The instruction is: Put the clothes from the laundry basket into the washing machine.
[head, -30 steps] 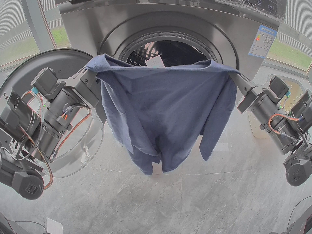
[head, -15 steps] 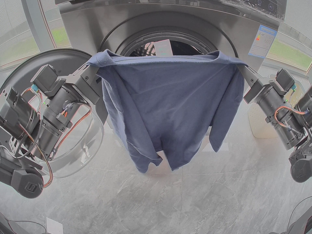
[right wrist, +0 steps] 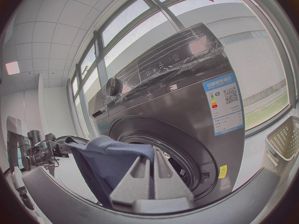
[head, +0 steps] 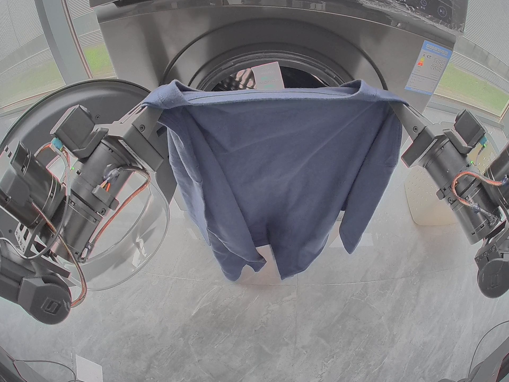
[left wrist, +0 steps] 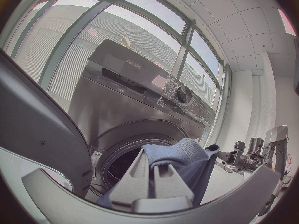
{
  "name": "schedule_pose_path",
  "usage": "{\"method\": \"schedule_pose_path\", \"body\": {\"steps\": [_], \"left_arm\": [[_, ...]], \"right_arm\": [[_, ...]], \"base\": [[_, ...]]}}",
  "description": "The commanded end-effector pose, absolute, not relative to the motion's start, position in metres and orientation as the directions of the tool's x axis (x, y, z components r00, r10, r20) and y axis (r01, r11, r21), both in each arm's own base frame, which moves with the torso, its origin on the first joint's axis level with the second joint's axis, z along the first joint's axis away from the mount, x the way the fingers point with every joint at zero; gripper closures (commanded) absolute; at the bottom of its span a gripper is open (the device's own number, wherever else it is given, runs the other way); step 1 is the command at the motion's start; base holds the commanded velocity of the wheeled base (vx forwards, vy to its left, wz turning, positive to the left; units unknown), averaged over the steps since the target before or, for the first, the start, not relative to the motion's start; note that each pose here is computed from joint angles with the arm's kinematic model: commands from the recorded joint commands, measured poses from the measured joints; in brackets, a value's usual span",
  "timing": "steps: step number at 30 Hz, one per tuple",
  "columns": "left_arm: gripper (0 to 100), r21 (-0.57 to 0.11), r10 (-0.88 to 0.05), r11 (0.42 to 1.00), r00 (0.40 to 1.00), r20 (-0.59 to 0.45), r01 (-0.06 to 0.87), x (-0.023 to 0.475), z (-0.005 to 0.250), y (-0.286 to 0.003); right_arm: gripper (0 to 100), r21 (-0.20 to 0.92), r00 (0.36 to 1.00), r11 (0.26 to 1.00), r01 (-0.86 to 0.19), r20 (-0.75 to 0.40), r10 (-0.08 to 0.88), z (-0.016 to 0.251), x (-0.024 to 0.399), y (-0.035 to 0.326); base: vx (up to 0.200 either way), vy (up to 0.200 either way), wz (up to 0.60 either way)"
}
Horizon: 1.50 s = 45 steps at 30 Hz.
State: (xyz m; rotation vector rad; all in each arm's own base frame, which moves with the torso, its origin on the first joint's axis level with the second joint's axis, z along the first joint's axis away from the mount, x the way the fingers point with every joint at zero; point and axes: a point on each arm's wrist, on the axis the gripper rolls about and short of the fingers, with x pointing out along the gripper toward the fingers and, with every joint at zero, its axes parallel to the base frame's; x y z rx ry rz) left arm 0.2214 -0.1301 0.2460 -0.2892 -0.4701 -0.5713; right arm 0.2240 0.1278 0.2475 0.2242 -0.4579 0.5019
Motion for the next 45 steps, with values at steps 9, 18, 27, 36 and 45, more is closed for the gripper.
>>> {"method": "schedule_pose_path", "body": {"steps": [9,18,27,36,45], "left_arm": [[100,-0.139,-0.573,0.73,0.711,0.408,0.669,0.226,0.218,-0.179],[100,-0.137,-0.578,0.715,0.689,0.437,0.686,0.248,0.219,-0.205],[100,-0.134,-0.584,0.698,0.667,0.462,0.704,0.245,0.225,-0.211],[100,-0.132,-0.586,0.689,0.654,0.478,0.713,0.24,0.231,-0.21],[100,-0.13,-0.597,0.666,0.629,0.498,0.735,0.223,0.24,-0.207]], "right_arm": [[100,0.109,0.799,0.814,-0.57,0.305,0.518,0.2,0.237,0.163],[100,0.111,0.767,0.763,-0.636,0.194,0.611,0.155,0.25,0.211],[0,0.102,0.762,0.756,-0.647,0.055,0.645,0.106,0.264,0.23],[0,0.093,0.766,0.762,-0.64,0.006,0.643,0.076,0.29,0.234],[0,0.089,0.79,0.785,-0.614,0.061,0.61,0.066,0.328,0.24]], "base": [[0.0,0.0,0.0],[0.0,0.0,0.0],[0.0,0.0,0.0],[0.0,0.0,0.0],[0.0,0.0,0.0]]}}
